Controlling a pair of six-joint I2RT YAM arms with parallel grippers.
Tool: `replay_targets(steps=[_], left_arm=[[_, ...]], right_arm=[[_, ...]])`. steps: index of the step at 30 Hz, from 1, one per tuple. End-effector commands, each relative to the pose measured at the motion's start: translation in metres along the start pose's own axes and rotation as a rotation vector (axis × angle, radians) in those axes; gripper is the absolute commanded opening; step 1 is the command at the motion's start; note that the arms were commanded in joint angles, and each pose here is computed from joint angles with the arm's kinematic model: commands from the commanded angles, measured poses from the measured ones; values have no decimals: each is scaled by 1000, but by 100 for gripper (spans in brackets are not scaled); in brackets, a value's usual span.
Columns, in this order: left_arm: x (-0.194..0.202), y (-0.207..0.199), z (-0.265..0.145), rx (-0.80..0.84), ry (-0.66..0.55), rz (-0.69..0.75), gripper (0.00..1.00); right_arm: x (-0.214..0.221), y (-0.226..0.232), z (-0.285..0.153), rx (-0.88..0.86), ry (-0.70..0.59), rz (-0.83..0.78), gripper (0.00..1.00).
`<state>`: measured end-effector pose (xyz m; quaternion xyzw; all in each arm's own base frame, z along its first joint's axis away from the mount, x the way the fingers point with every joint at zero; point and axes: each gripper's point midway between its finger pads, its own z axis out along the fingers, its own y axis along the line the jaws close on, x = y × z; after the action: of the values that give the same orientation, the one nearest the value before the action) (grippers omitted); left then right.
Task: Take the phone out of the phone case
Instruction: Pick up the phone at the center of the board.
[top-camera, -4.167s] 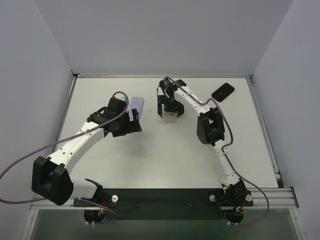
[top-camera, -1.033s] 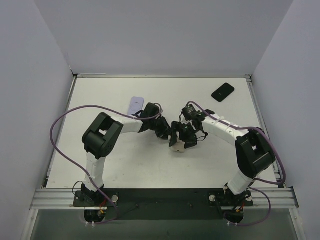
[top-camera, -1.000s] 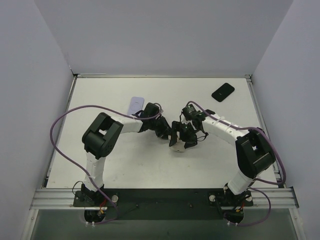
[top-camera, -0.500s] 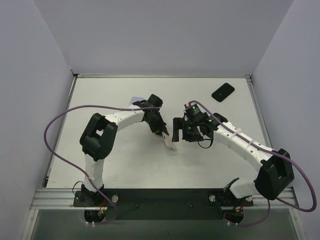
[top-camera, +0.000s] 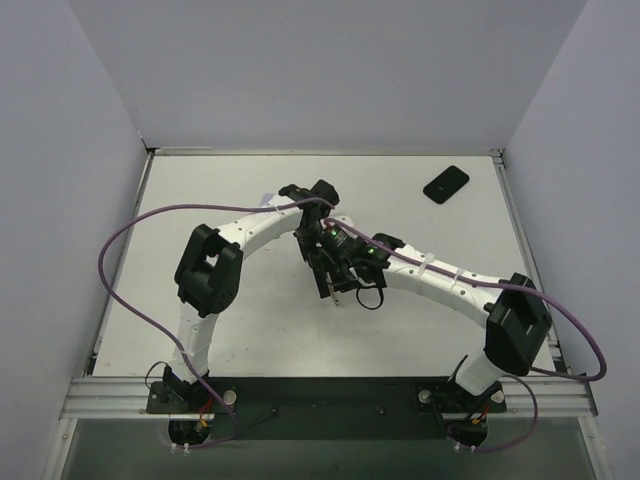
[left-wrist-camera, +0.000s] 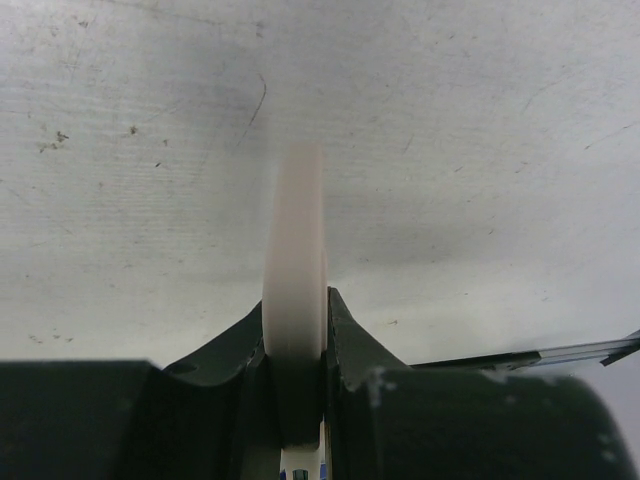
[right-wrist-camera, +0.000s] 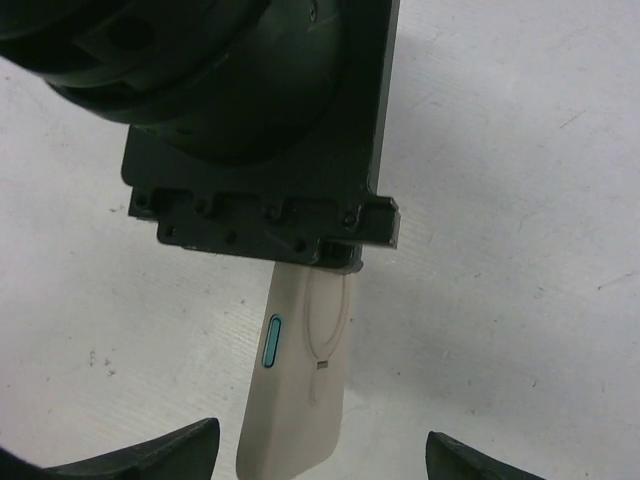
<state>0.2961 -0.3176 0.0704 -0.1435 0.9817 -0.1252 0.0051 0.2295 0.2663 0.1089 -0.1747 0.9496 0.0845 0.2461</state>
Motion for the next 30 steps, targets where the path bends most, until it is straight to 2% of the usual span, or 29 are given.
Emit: replay_targets(steps=[1,6,9,14,19,21,22,23,24,25,26,27,29,30], left_arm=[[8,13,-16,-65,9,-50,0],[8,17,-21,-86,0,-57,0],[9,19,-22,-99,1,-61,0],[11,21,-25,-112,4,-61,0],[10,17,-31,-94,-7,-57,0],[9,14,-35,-80,-14,-55,0],[9,13,-35,-75,-13,-50,0],[9,10,-38,-60,-12,-42,0],[9,7,-39,-42,-14,-34,10],[10,8,-37,-37,-10,-22,27],[11,4,-42,-6,-10,-10,38],[9,-2,-43,27,-22,0,61],[12,-4,-48,68,-21,14,67],[8,-10,-49,101,-35,21,75]], right_arm=[[-19,-3,2,89,-62,-39,74],[-21,12,11,103,-61,-73,65],[-19,21,15,113,-62,-92,56],[-14,30,21,128,-48,-105,35],[-10,35,23,125,-33,-107,29],[-10,34,23,134,-32,-107,14],[-9,33,24,142,-31,-100,0],[-9,31,22,147,-35,-97,0],[-10,30,21,149,-39,-92,0],[-11,29,19,155,-48,-79,0],[-13,27,16,154,-58,-68,0],[-14,26,13,150,-64,-60,0],[-21,24,6,133,-89,-28,0],[-21,22,4,126,-93,-18,0]])
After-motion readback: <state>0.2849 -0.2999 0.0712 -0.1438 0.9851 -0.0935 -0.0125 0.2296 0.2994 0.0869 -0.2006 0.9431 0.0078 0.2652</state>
